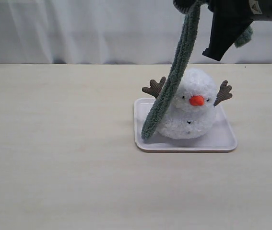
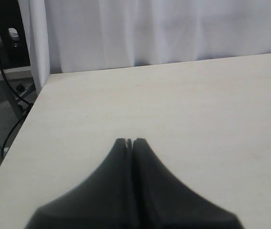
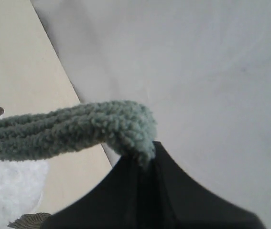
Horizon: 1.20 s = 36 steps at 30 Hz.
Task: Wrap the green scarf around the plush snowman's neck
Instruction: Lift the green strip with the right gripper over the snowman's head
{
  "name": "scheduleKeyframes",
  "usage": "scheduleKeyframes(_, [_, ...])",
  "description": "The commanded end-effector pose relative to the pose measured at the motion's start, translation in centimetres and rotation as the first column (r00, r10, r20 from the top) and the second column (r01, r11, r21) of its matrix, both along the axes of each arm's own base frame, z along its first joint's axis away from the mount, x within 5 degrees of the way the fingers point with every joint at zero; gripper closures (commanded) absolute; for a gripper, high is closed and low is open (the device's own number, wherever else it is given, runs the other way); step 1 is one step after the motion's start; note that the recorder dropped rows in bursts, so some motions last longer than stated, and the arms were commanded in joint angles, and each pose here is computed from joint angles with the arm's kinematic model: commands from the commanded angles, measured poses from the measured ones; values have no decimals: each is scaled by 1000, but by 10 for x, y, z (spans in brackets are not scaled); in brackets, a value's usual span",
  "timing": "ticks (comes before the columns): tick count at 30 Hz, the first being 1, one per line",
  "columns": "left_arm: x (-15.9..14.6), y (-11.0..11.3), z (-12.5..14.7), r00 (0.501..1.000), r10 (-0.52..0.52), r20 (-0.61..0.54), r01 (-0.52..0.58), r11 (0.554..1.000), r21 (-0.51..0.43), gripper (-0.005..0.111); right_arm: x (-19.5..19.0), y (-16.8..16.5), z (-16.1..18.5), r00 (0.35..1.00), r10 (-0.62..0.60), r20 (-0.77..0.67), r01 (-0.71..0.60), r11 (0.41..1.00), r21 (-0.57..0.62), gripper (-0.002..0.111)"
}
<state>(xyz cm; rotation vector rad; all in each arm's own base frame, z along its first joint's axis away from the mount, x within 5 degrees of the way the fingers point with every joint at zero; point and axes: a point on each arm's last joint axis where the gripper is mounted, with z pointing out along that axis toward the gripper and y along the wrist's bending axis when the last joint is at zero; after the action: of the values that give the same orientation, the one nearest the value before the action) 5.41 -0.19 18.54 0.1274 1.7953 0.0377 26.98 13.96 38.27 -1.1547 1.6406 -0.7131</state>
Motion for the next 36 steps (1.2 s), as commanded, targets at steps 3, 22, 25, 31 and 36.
scheduleKeyframes(3, [0,0,0,1000,-7,7,7,1000,-4,107,17,-3,-9,1000,14,12,-14,1000,-11,104])
scheduleKeyframes(22, [0,0,0,1000,-7,7,7,1000,-4,107,64,0,-43,993,113,17,-114,974,196,104])
scheduleKeyframes(25, [0,0,0,1000,-7,7,7,1000,-4,107,68,7,-41,987,155,37,-159,964,213,104])
scheduleKeyframes(31, [0,0,0,1000,-7,7,7,1000,-4,107,90,-9,-51,997,73,2,-71,966,250,104])
scheduleKeyframes(36, [0,0,0,1000,-7,7,7,1000,-4,107,106,-34,-65,998,-16,-53,34,940,340,104])
